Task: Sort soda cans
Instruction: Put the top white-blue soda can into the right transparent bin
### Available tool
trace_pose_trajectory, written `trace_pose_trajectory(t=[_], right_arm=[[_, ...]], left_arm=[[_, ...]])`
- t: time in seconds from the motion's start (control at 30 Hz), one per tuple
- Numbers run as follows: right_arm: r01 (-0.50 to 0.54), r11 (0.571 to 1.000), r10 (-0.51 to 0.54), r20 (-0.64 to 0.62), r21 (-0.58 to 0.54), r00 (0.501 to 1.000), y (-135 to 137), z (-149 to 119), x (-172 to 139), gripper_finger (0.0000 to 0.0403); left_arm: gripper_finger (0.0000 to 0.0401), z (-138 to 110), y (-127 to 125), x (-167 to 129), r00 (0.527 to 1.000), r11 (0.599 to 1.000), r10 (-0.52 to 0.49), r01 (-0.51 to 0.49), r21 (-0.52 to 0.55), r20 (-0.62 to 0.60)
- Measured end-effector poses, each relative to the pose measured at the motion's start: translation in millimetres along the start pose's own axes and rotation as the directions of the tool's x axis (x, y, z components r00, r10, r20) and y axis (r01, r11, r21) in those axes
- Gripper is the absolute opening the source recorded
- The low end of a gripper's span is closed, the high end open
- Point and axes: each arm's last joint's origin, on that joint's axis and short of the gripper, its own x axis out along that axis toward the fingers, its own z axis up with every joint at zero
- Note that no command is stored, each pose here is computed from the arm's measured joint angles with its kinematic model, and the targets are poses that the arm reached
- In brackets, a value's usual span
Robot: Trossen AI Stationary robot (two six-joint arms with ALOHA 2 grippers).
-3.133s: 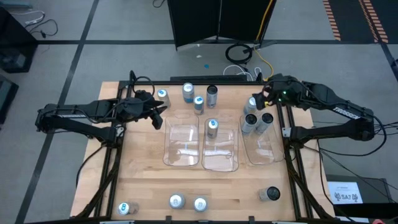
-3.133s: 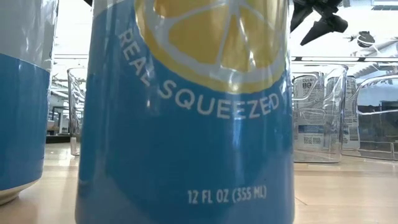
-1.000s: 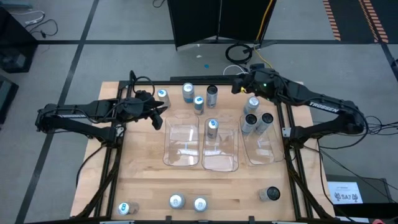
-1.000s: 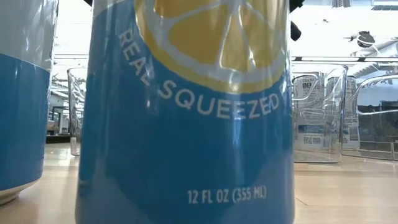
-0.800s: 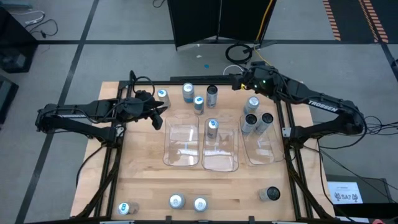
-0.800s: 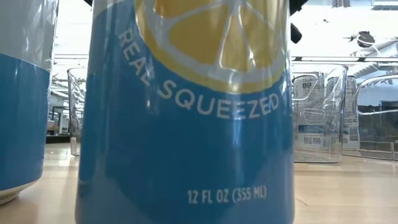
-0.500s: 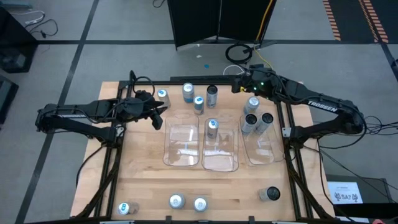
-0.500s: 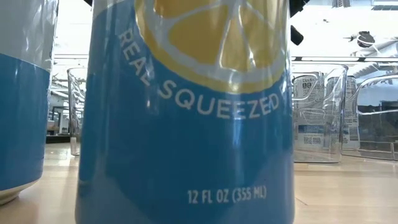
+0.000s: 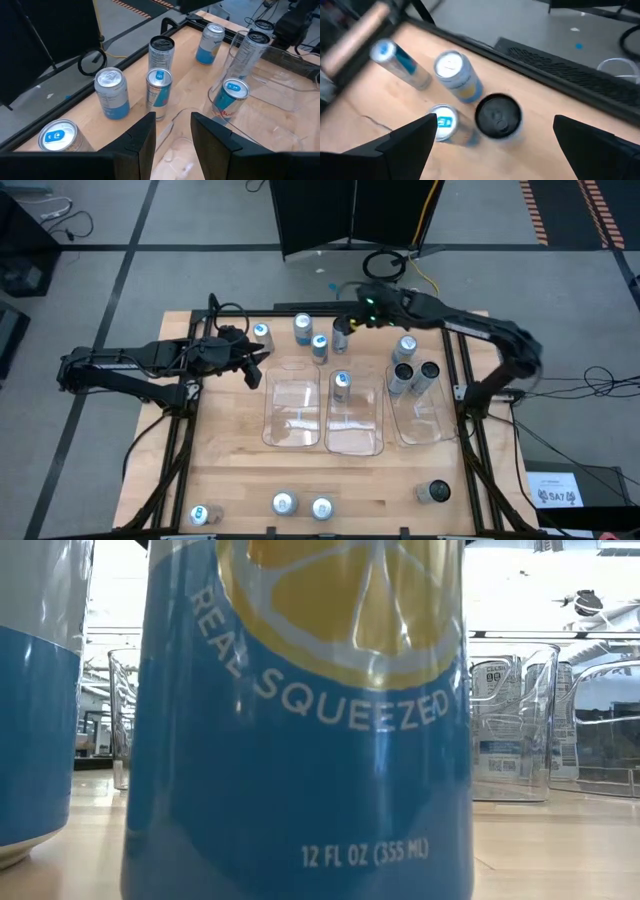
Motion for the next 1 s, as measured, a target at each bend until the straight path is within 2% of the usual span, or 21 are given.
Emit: trace_pose_trajectory(t=[0.17, 0.3, 0.4, 0.7, 1.0], right_arm=[[0.045, 0.993, -0.053, -0.068, -0.109, 0.996, 11.4, 24.5, 24.7, 0.0391], [0.025, 0.99, -0.051, -0.182, -0.142, 0.982, 12.7, 33.6, 45.9, 0.0391], [0.038, 0.988, -0.076, -0.253, -0.152, 0.964, 11.6, 34.0, 61.7, 0.0391], [0.081, 0.979, -0.144, -0.352, -0.186, 0.925, 8.9, 22.5, 86.7, 0.0391], [0.093, 0.973, -0.173, -0.4, -0.211, 0.9, 4.6, 15.3, 100.8, 0.0381]], left_arm=[[0.0132, 0.0, -0.1, 0.0, 1.0, 1.0, -0.003, 0.003, 0.0, -0.001], [0.0132, -0.1, -0.1, 0.0, 1.0, 1.0, -0.003, 0.003, 0.0, -0.001], [0.0132, 0.0, -0.1, 0.0, 1.0, 1.0, -0.003, 0.003, 0.0, -0.001], [0.0132, 0.0, -0.1, 0.0, 1.0, 1.0, -0.003, 0.003, 0.0, -0.001], [0.0132, -0.1, -0.1, 0.0, 1.0, 1.0, -0.003, 0.003, 0.0, -0.001]])
